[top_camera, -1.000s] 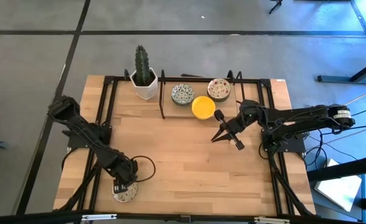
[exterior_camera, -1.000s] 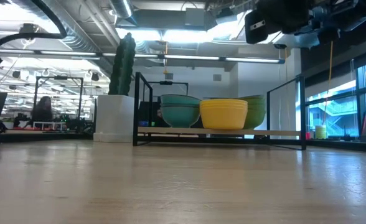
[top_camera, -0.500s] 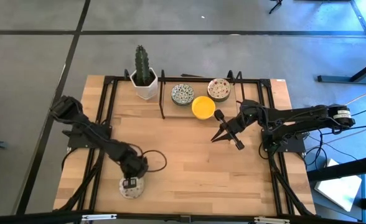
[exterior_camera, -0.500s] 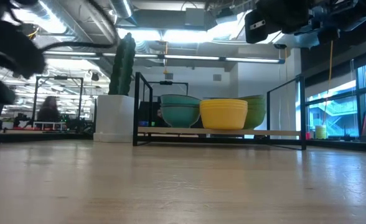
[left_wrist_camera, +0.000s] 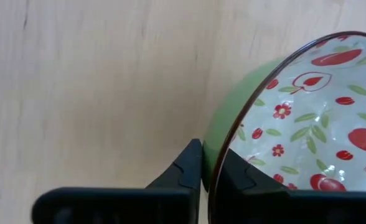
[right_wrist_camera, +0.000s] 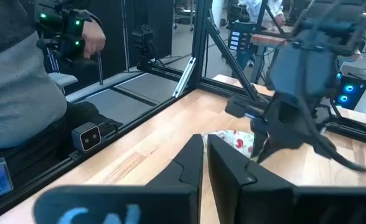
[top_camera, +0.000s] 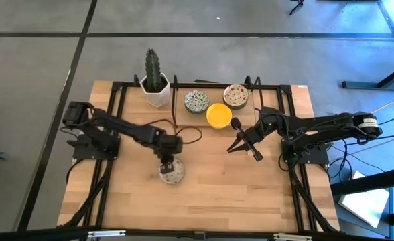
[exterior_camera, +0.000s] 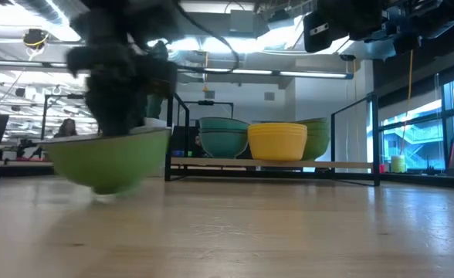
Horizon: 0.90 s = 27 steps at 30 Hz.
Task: Pick & Place Mini bowls
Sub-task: Stack the green printed bowl on top of the green printed bowl on the shelf
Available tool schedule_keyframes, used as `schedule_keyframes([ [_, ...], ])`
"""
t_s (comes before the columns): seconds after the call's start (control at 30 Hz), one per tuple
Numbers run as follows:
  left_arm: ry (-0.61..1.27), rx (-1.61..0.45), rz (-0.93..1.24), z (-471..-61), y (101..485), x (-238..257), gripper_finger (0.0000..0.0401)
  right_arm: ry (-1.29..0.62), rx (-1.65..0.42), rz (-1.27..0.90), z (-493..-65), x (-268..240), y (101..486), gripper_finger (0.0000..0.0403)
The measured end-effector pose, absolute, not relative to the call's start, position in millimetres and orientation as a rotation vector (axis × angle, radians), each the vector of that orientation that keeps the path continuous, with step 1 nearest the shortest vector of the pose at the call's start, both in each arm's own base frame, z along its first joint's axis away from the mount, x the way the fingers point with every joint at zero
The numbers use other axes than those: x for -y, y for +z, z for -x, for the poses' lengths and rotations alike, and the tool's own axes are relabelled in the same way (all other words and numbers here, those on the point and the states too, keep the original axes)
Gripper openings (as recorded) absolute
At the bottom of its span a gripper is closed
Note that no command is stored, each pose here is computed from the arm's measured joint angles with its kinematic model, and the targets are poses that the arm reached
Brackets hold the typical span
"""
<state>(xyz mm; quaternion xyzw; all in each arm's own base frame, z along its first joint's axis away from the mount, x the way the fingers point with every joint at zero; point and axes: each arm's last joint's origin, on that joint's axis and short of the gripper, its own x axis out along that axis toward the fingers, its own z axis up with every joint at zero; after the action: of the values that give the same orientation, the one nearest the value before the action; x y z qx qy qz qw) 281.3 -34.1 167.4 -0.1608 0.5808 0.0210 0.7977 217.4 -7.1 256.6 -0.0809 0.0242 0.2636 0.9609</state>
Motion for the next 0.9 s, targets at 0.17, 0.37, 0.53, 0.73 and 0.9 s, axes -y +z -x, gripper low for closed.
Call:
schedule_keyframes([
  [0.17, -0.058, -1.299, 0.415, -306, 154, 19, 0.0012, 0.532, -0.051, 0.163, -217, 7, 256, 0.0026],
  [0.37, -0.211, -1.37, 0.392, -330, 139, 23, 0.0013, 0.533, -0.063, 0.137, -217, 7, 256, 0.0026],
  [0.53, -0.228, -1.339, 0.282, -342, 151, 23, 0.0032, 0.533, -0.072, 0.124, -217, 7, 255, 0.0026],
  [0.73, -0.257, -1.257, 0.194, -348, 178, 29, 0.0081, 0.535, -0.084, 0.104, -217, 6, 254, 0.0026],
  [0.9, -0.269, -1.23, 0.179, -349, 188, 33, 0.0121, 0.524, -0.091, 0.108, -218, 2, 254, 0.0026],
])
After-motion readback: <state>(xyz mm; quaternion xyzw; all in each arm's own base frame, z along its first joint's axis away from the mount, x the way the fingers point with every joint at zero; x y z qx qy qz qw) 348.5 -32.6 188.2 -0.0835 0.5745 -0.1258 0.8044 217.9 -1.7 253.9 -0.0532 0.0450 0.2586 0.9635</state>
